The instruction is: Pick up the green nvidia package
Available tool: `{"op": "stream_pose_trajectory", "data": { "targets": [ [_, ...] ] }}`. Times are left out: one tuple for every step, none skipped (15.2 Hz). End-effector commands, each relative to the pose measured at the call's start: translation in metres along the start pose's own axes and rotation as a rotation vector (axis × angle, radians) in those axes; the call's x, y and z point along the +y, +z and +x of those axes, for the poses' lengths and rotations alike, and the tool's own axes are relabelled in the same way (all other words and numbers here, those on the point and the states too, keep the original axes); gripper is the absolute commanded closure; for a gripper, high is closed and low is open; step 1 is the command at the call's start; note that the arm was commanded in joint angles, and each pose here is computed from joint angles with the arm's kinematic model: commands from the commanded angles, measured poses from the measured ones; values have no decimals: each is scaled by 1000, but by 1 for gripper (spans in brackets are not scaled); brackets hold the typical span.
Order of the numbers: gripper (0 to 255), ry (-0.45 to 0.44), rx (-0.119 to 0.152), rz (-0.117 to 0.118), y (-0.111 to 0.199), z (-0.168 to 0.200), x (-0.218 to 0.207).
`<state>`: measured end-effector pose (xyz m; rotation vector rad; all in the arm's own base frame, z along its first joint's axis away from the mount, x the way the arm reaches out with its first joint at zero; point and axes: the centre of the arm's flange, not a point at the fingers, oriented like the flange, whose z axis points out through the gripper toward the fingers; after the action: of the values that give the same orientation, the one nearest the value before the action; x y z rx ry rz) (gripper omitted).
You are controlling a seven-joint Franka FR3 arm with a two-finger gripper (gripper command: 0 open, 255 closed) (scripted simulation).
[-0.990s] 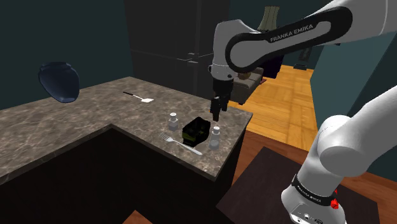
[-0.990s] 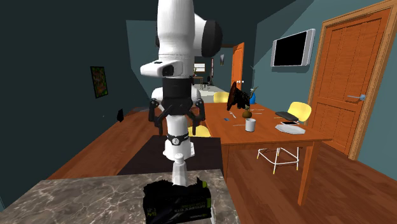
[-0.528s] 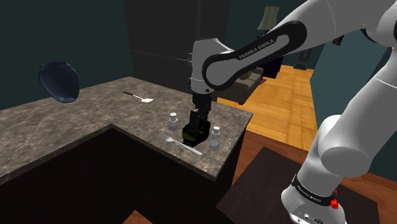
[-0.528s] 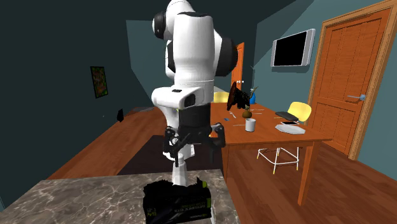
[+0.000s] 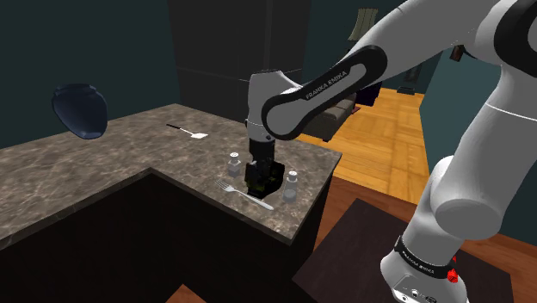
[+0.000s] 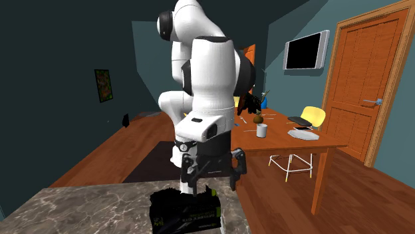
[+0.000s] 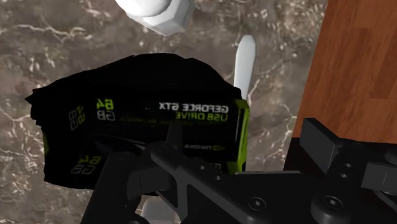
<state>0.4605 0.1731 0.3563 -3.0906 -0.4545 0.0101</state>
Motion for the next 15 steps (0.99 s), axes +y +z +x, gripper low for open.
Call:
{"op": "stream_pose_trajectory", "data": {
  "targets": [
    [0,0,1,0,12,1,0],
    [0,0,1,0,20,1,0],
    [0,0,1,0,20,1,0],
    [0,0,1,0,20,1,0],
    [255,0,1,0,20,0,0],
    [255,0,1,0,20,0,0],
    [255,0,1,0,20,0,0],
    [255,0,1,0,20,0,0],
    [255,0,1,0,20,0,0],
    [255,0,1,0,20,0,0],
    [255,0,1,0,20,0,0],
    [255,0,1,0,20,0,0],
    [255,0,1,0,20,0,0],
    [255,0,1,0,20,1,0],
    [255,0,1,0,15,1,0]
  ]
}}
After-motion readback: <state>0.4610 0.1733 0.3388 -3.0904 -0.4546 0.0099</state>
